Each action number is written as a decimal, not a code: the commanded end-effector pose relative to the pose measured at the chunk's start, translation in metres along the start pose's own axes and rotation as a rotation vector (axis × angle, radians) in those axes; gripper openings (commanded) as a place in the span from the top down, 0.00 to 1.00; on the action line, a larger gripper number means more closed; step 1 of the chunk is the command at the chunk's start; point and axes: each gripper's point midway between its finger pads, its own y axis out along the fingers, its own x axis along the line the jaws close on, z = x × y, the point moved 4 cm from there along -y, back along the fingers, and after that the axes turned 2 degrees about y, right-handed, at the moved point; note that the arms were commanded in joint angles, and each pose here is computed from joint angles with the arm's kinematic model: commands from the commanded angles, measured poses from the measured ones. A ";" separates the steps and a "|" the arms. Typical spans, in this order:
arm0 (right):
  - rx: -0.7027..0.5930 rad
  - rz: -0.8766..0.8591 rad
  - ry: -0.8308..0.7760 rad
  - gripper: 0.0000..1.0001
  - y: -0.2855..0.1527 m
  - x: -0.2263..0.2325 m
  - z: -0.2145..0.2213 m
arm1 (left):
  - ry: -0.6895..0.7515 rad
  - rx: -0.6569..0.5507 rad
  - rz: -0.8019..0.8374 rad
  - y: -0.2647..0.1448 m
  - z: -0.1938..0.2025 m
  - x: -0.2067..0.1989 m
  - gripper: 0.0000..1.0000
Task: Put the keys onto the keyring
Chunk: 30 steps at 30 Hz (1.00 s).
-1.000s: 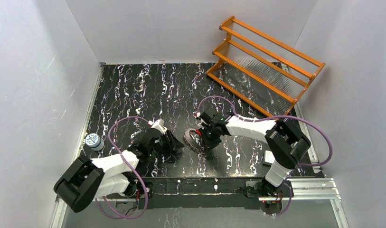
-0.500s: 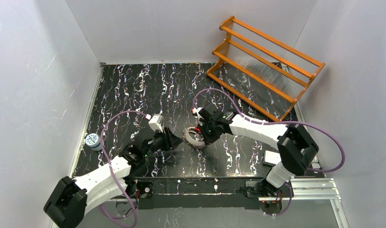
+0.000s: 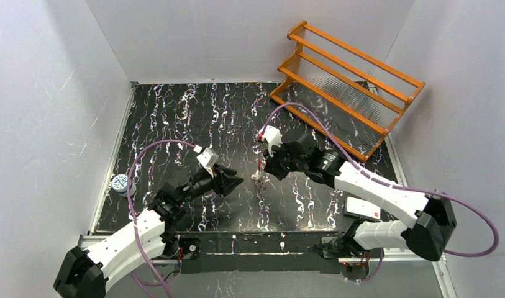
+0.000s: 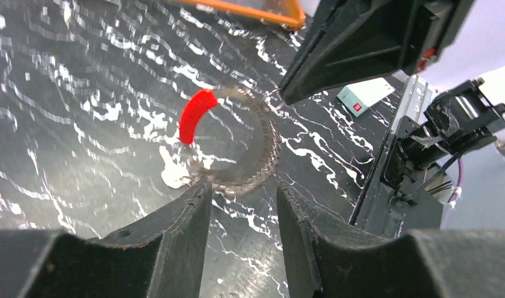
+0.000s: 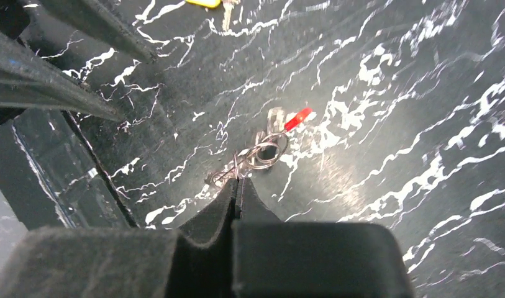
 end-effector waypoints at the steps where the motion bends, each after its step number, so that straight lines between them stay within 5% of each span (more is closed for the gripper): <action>1: -0.251 -0.044 -0.201 0.99 -0.022 0.006 -0.035 | 0.247 -0.132 0.139 -0.003 -0.041 -0.021 0.59; 9: -0.368 -0.210 -0.392 0.99 -0.039 0.029 -0.040 | 0.355 -0.212 0.273 -0.002 -0.057 -0.041 0.62; 30: -0.415 -0.439 -0.488 0.99 -0.042 0.057 -0.028 | 0.519 -0.200 0.387 0.005 -0.042 -0.063 0.68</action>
